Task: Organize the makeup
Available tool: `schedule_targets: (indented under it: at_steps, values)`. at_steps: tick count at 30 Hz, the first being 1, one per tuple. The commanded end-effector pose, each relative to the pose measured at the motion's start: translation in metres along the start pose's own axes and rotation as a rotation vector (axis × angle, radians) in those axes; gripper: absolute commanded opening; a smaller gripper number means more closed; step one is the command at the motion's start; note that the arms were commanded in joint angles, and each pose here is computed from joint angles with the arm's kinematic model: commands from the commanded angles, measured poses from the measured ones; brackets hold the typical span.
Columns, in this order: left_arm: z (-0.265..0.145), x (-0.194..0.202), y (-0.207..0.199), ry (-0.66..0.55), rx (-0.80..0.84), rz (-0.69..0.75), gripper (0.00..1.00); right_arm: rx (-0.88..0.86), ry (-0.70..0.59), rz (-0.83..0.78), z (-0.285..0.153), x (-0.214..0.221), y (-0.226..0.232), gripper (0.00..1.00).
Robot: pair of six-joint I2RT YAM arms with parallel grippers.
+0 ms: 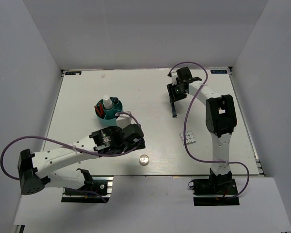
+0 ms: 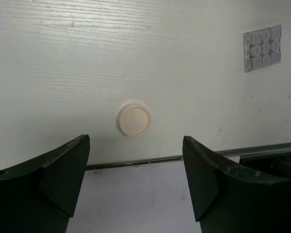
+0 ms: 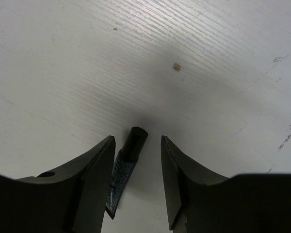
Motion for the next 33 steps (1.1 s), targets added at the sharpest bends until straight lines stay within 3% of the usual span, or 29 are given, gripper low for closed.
schedule_targets:
  at_steps: [1, 18, 31, 33]
  values:
    - [-0.006, -0.003, 0.007, -0.034, 0.002, -0.033, 0.87, 0.017, 0.014, 0.021, 0.005, 0.002, 0.004, 0.48]
    - [-0.01, -0.003, 0.013, -0.043, -0.006, -0.05, 0.87, 0.074, 0.089, 0.053, 0.026, 0.015, 0.013, 0.43]
    - [-0.012, -0.004, 0.016, -0.058, 0.004, -0.067, 0.87, 0.134, 0.2, 0.015, 0.011, 0.022, 0.007, 0.42]
    - [-0.012, -0.004, 0.016, -0.059, 0.009, -0.071, 0.87, 0.114, 0.203, 0.011, 0.009, 0.022, 0.011, 0.38]
Point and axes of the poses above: each gripper's point midway between its finger pads, its own z axis out along the fingers, its own y axis along the line the jaws close on, x = y × z, the point moved 9 cm from there along -z, back along the fingers, and after that the axes turned 1 degree about -z, right-handed, at the moved point
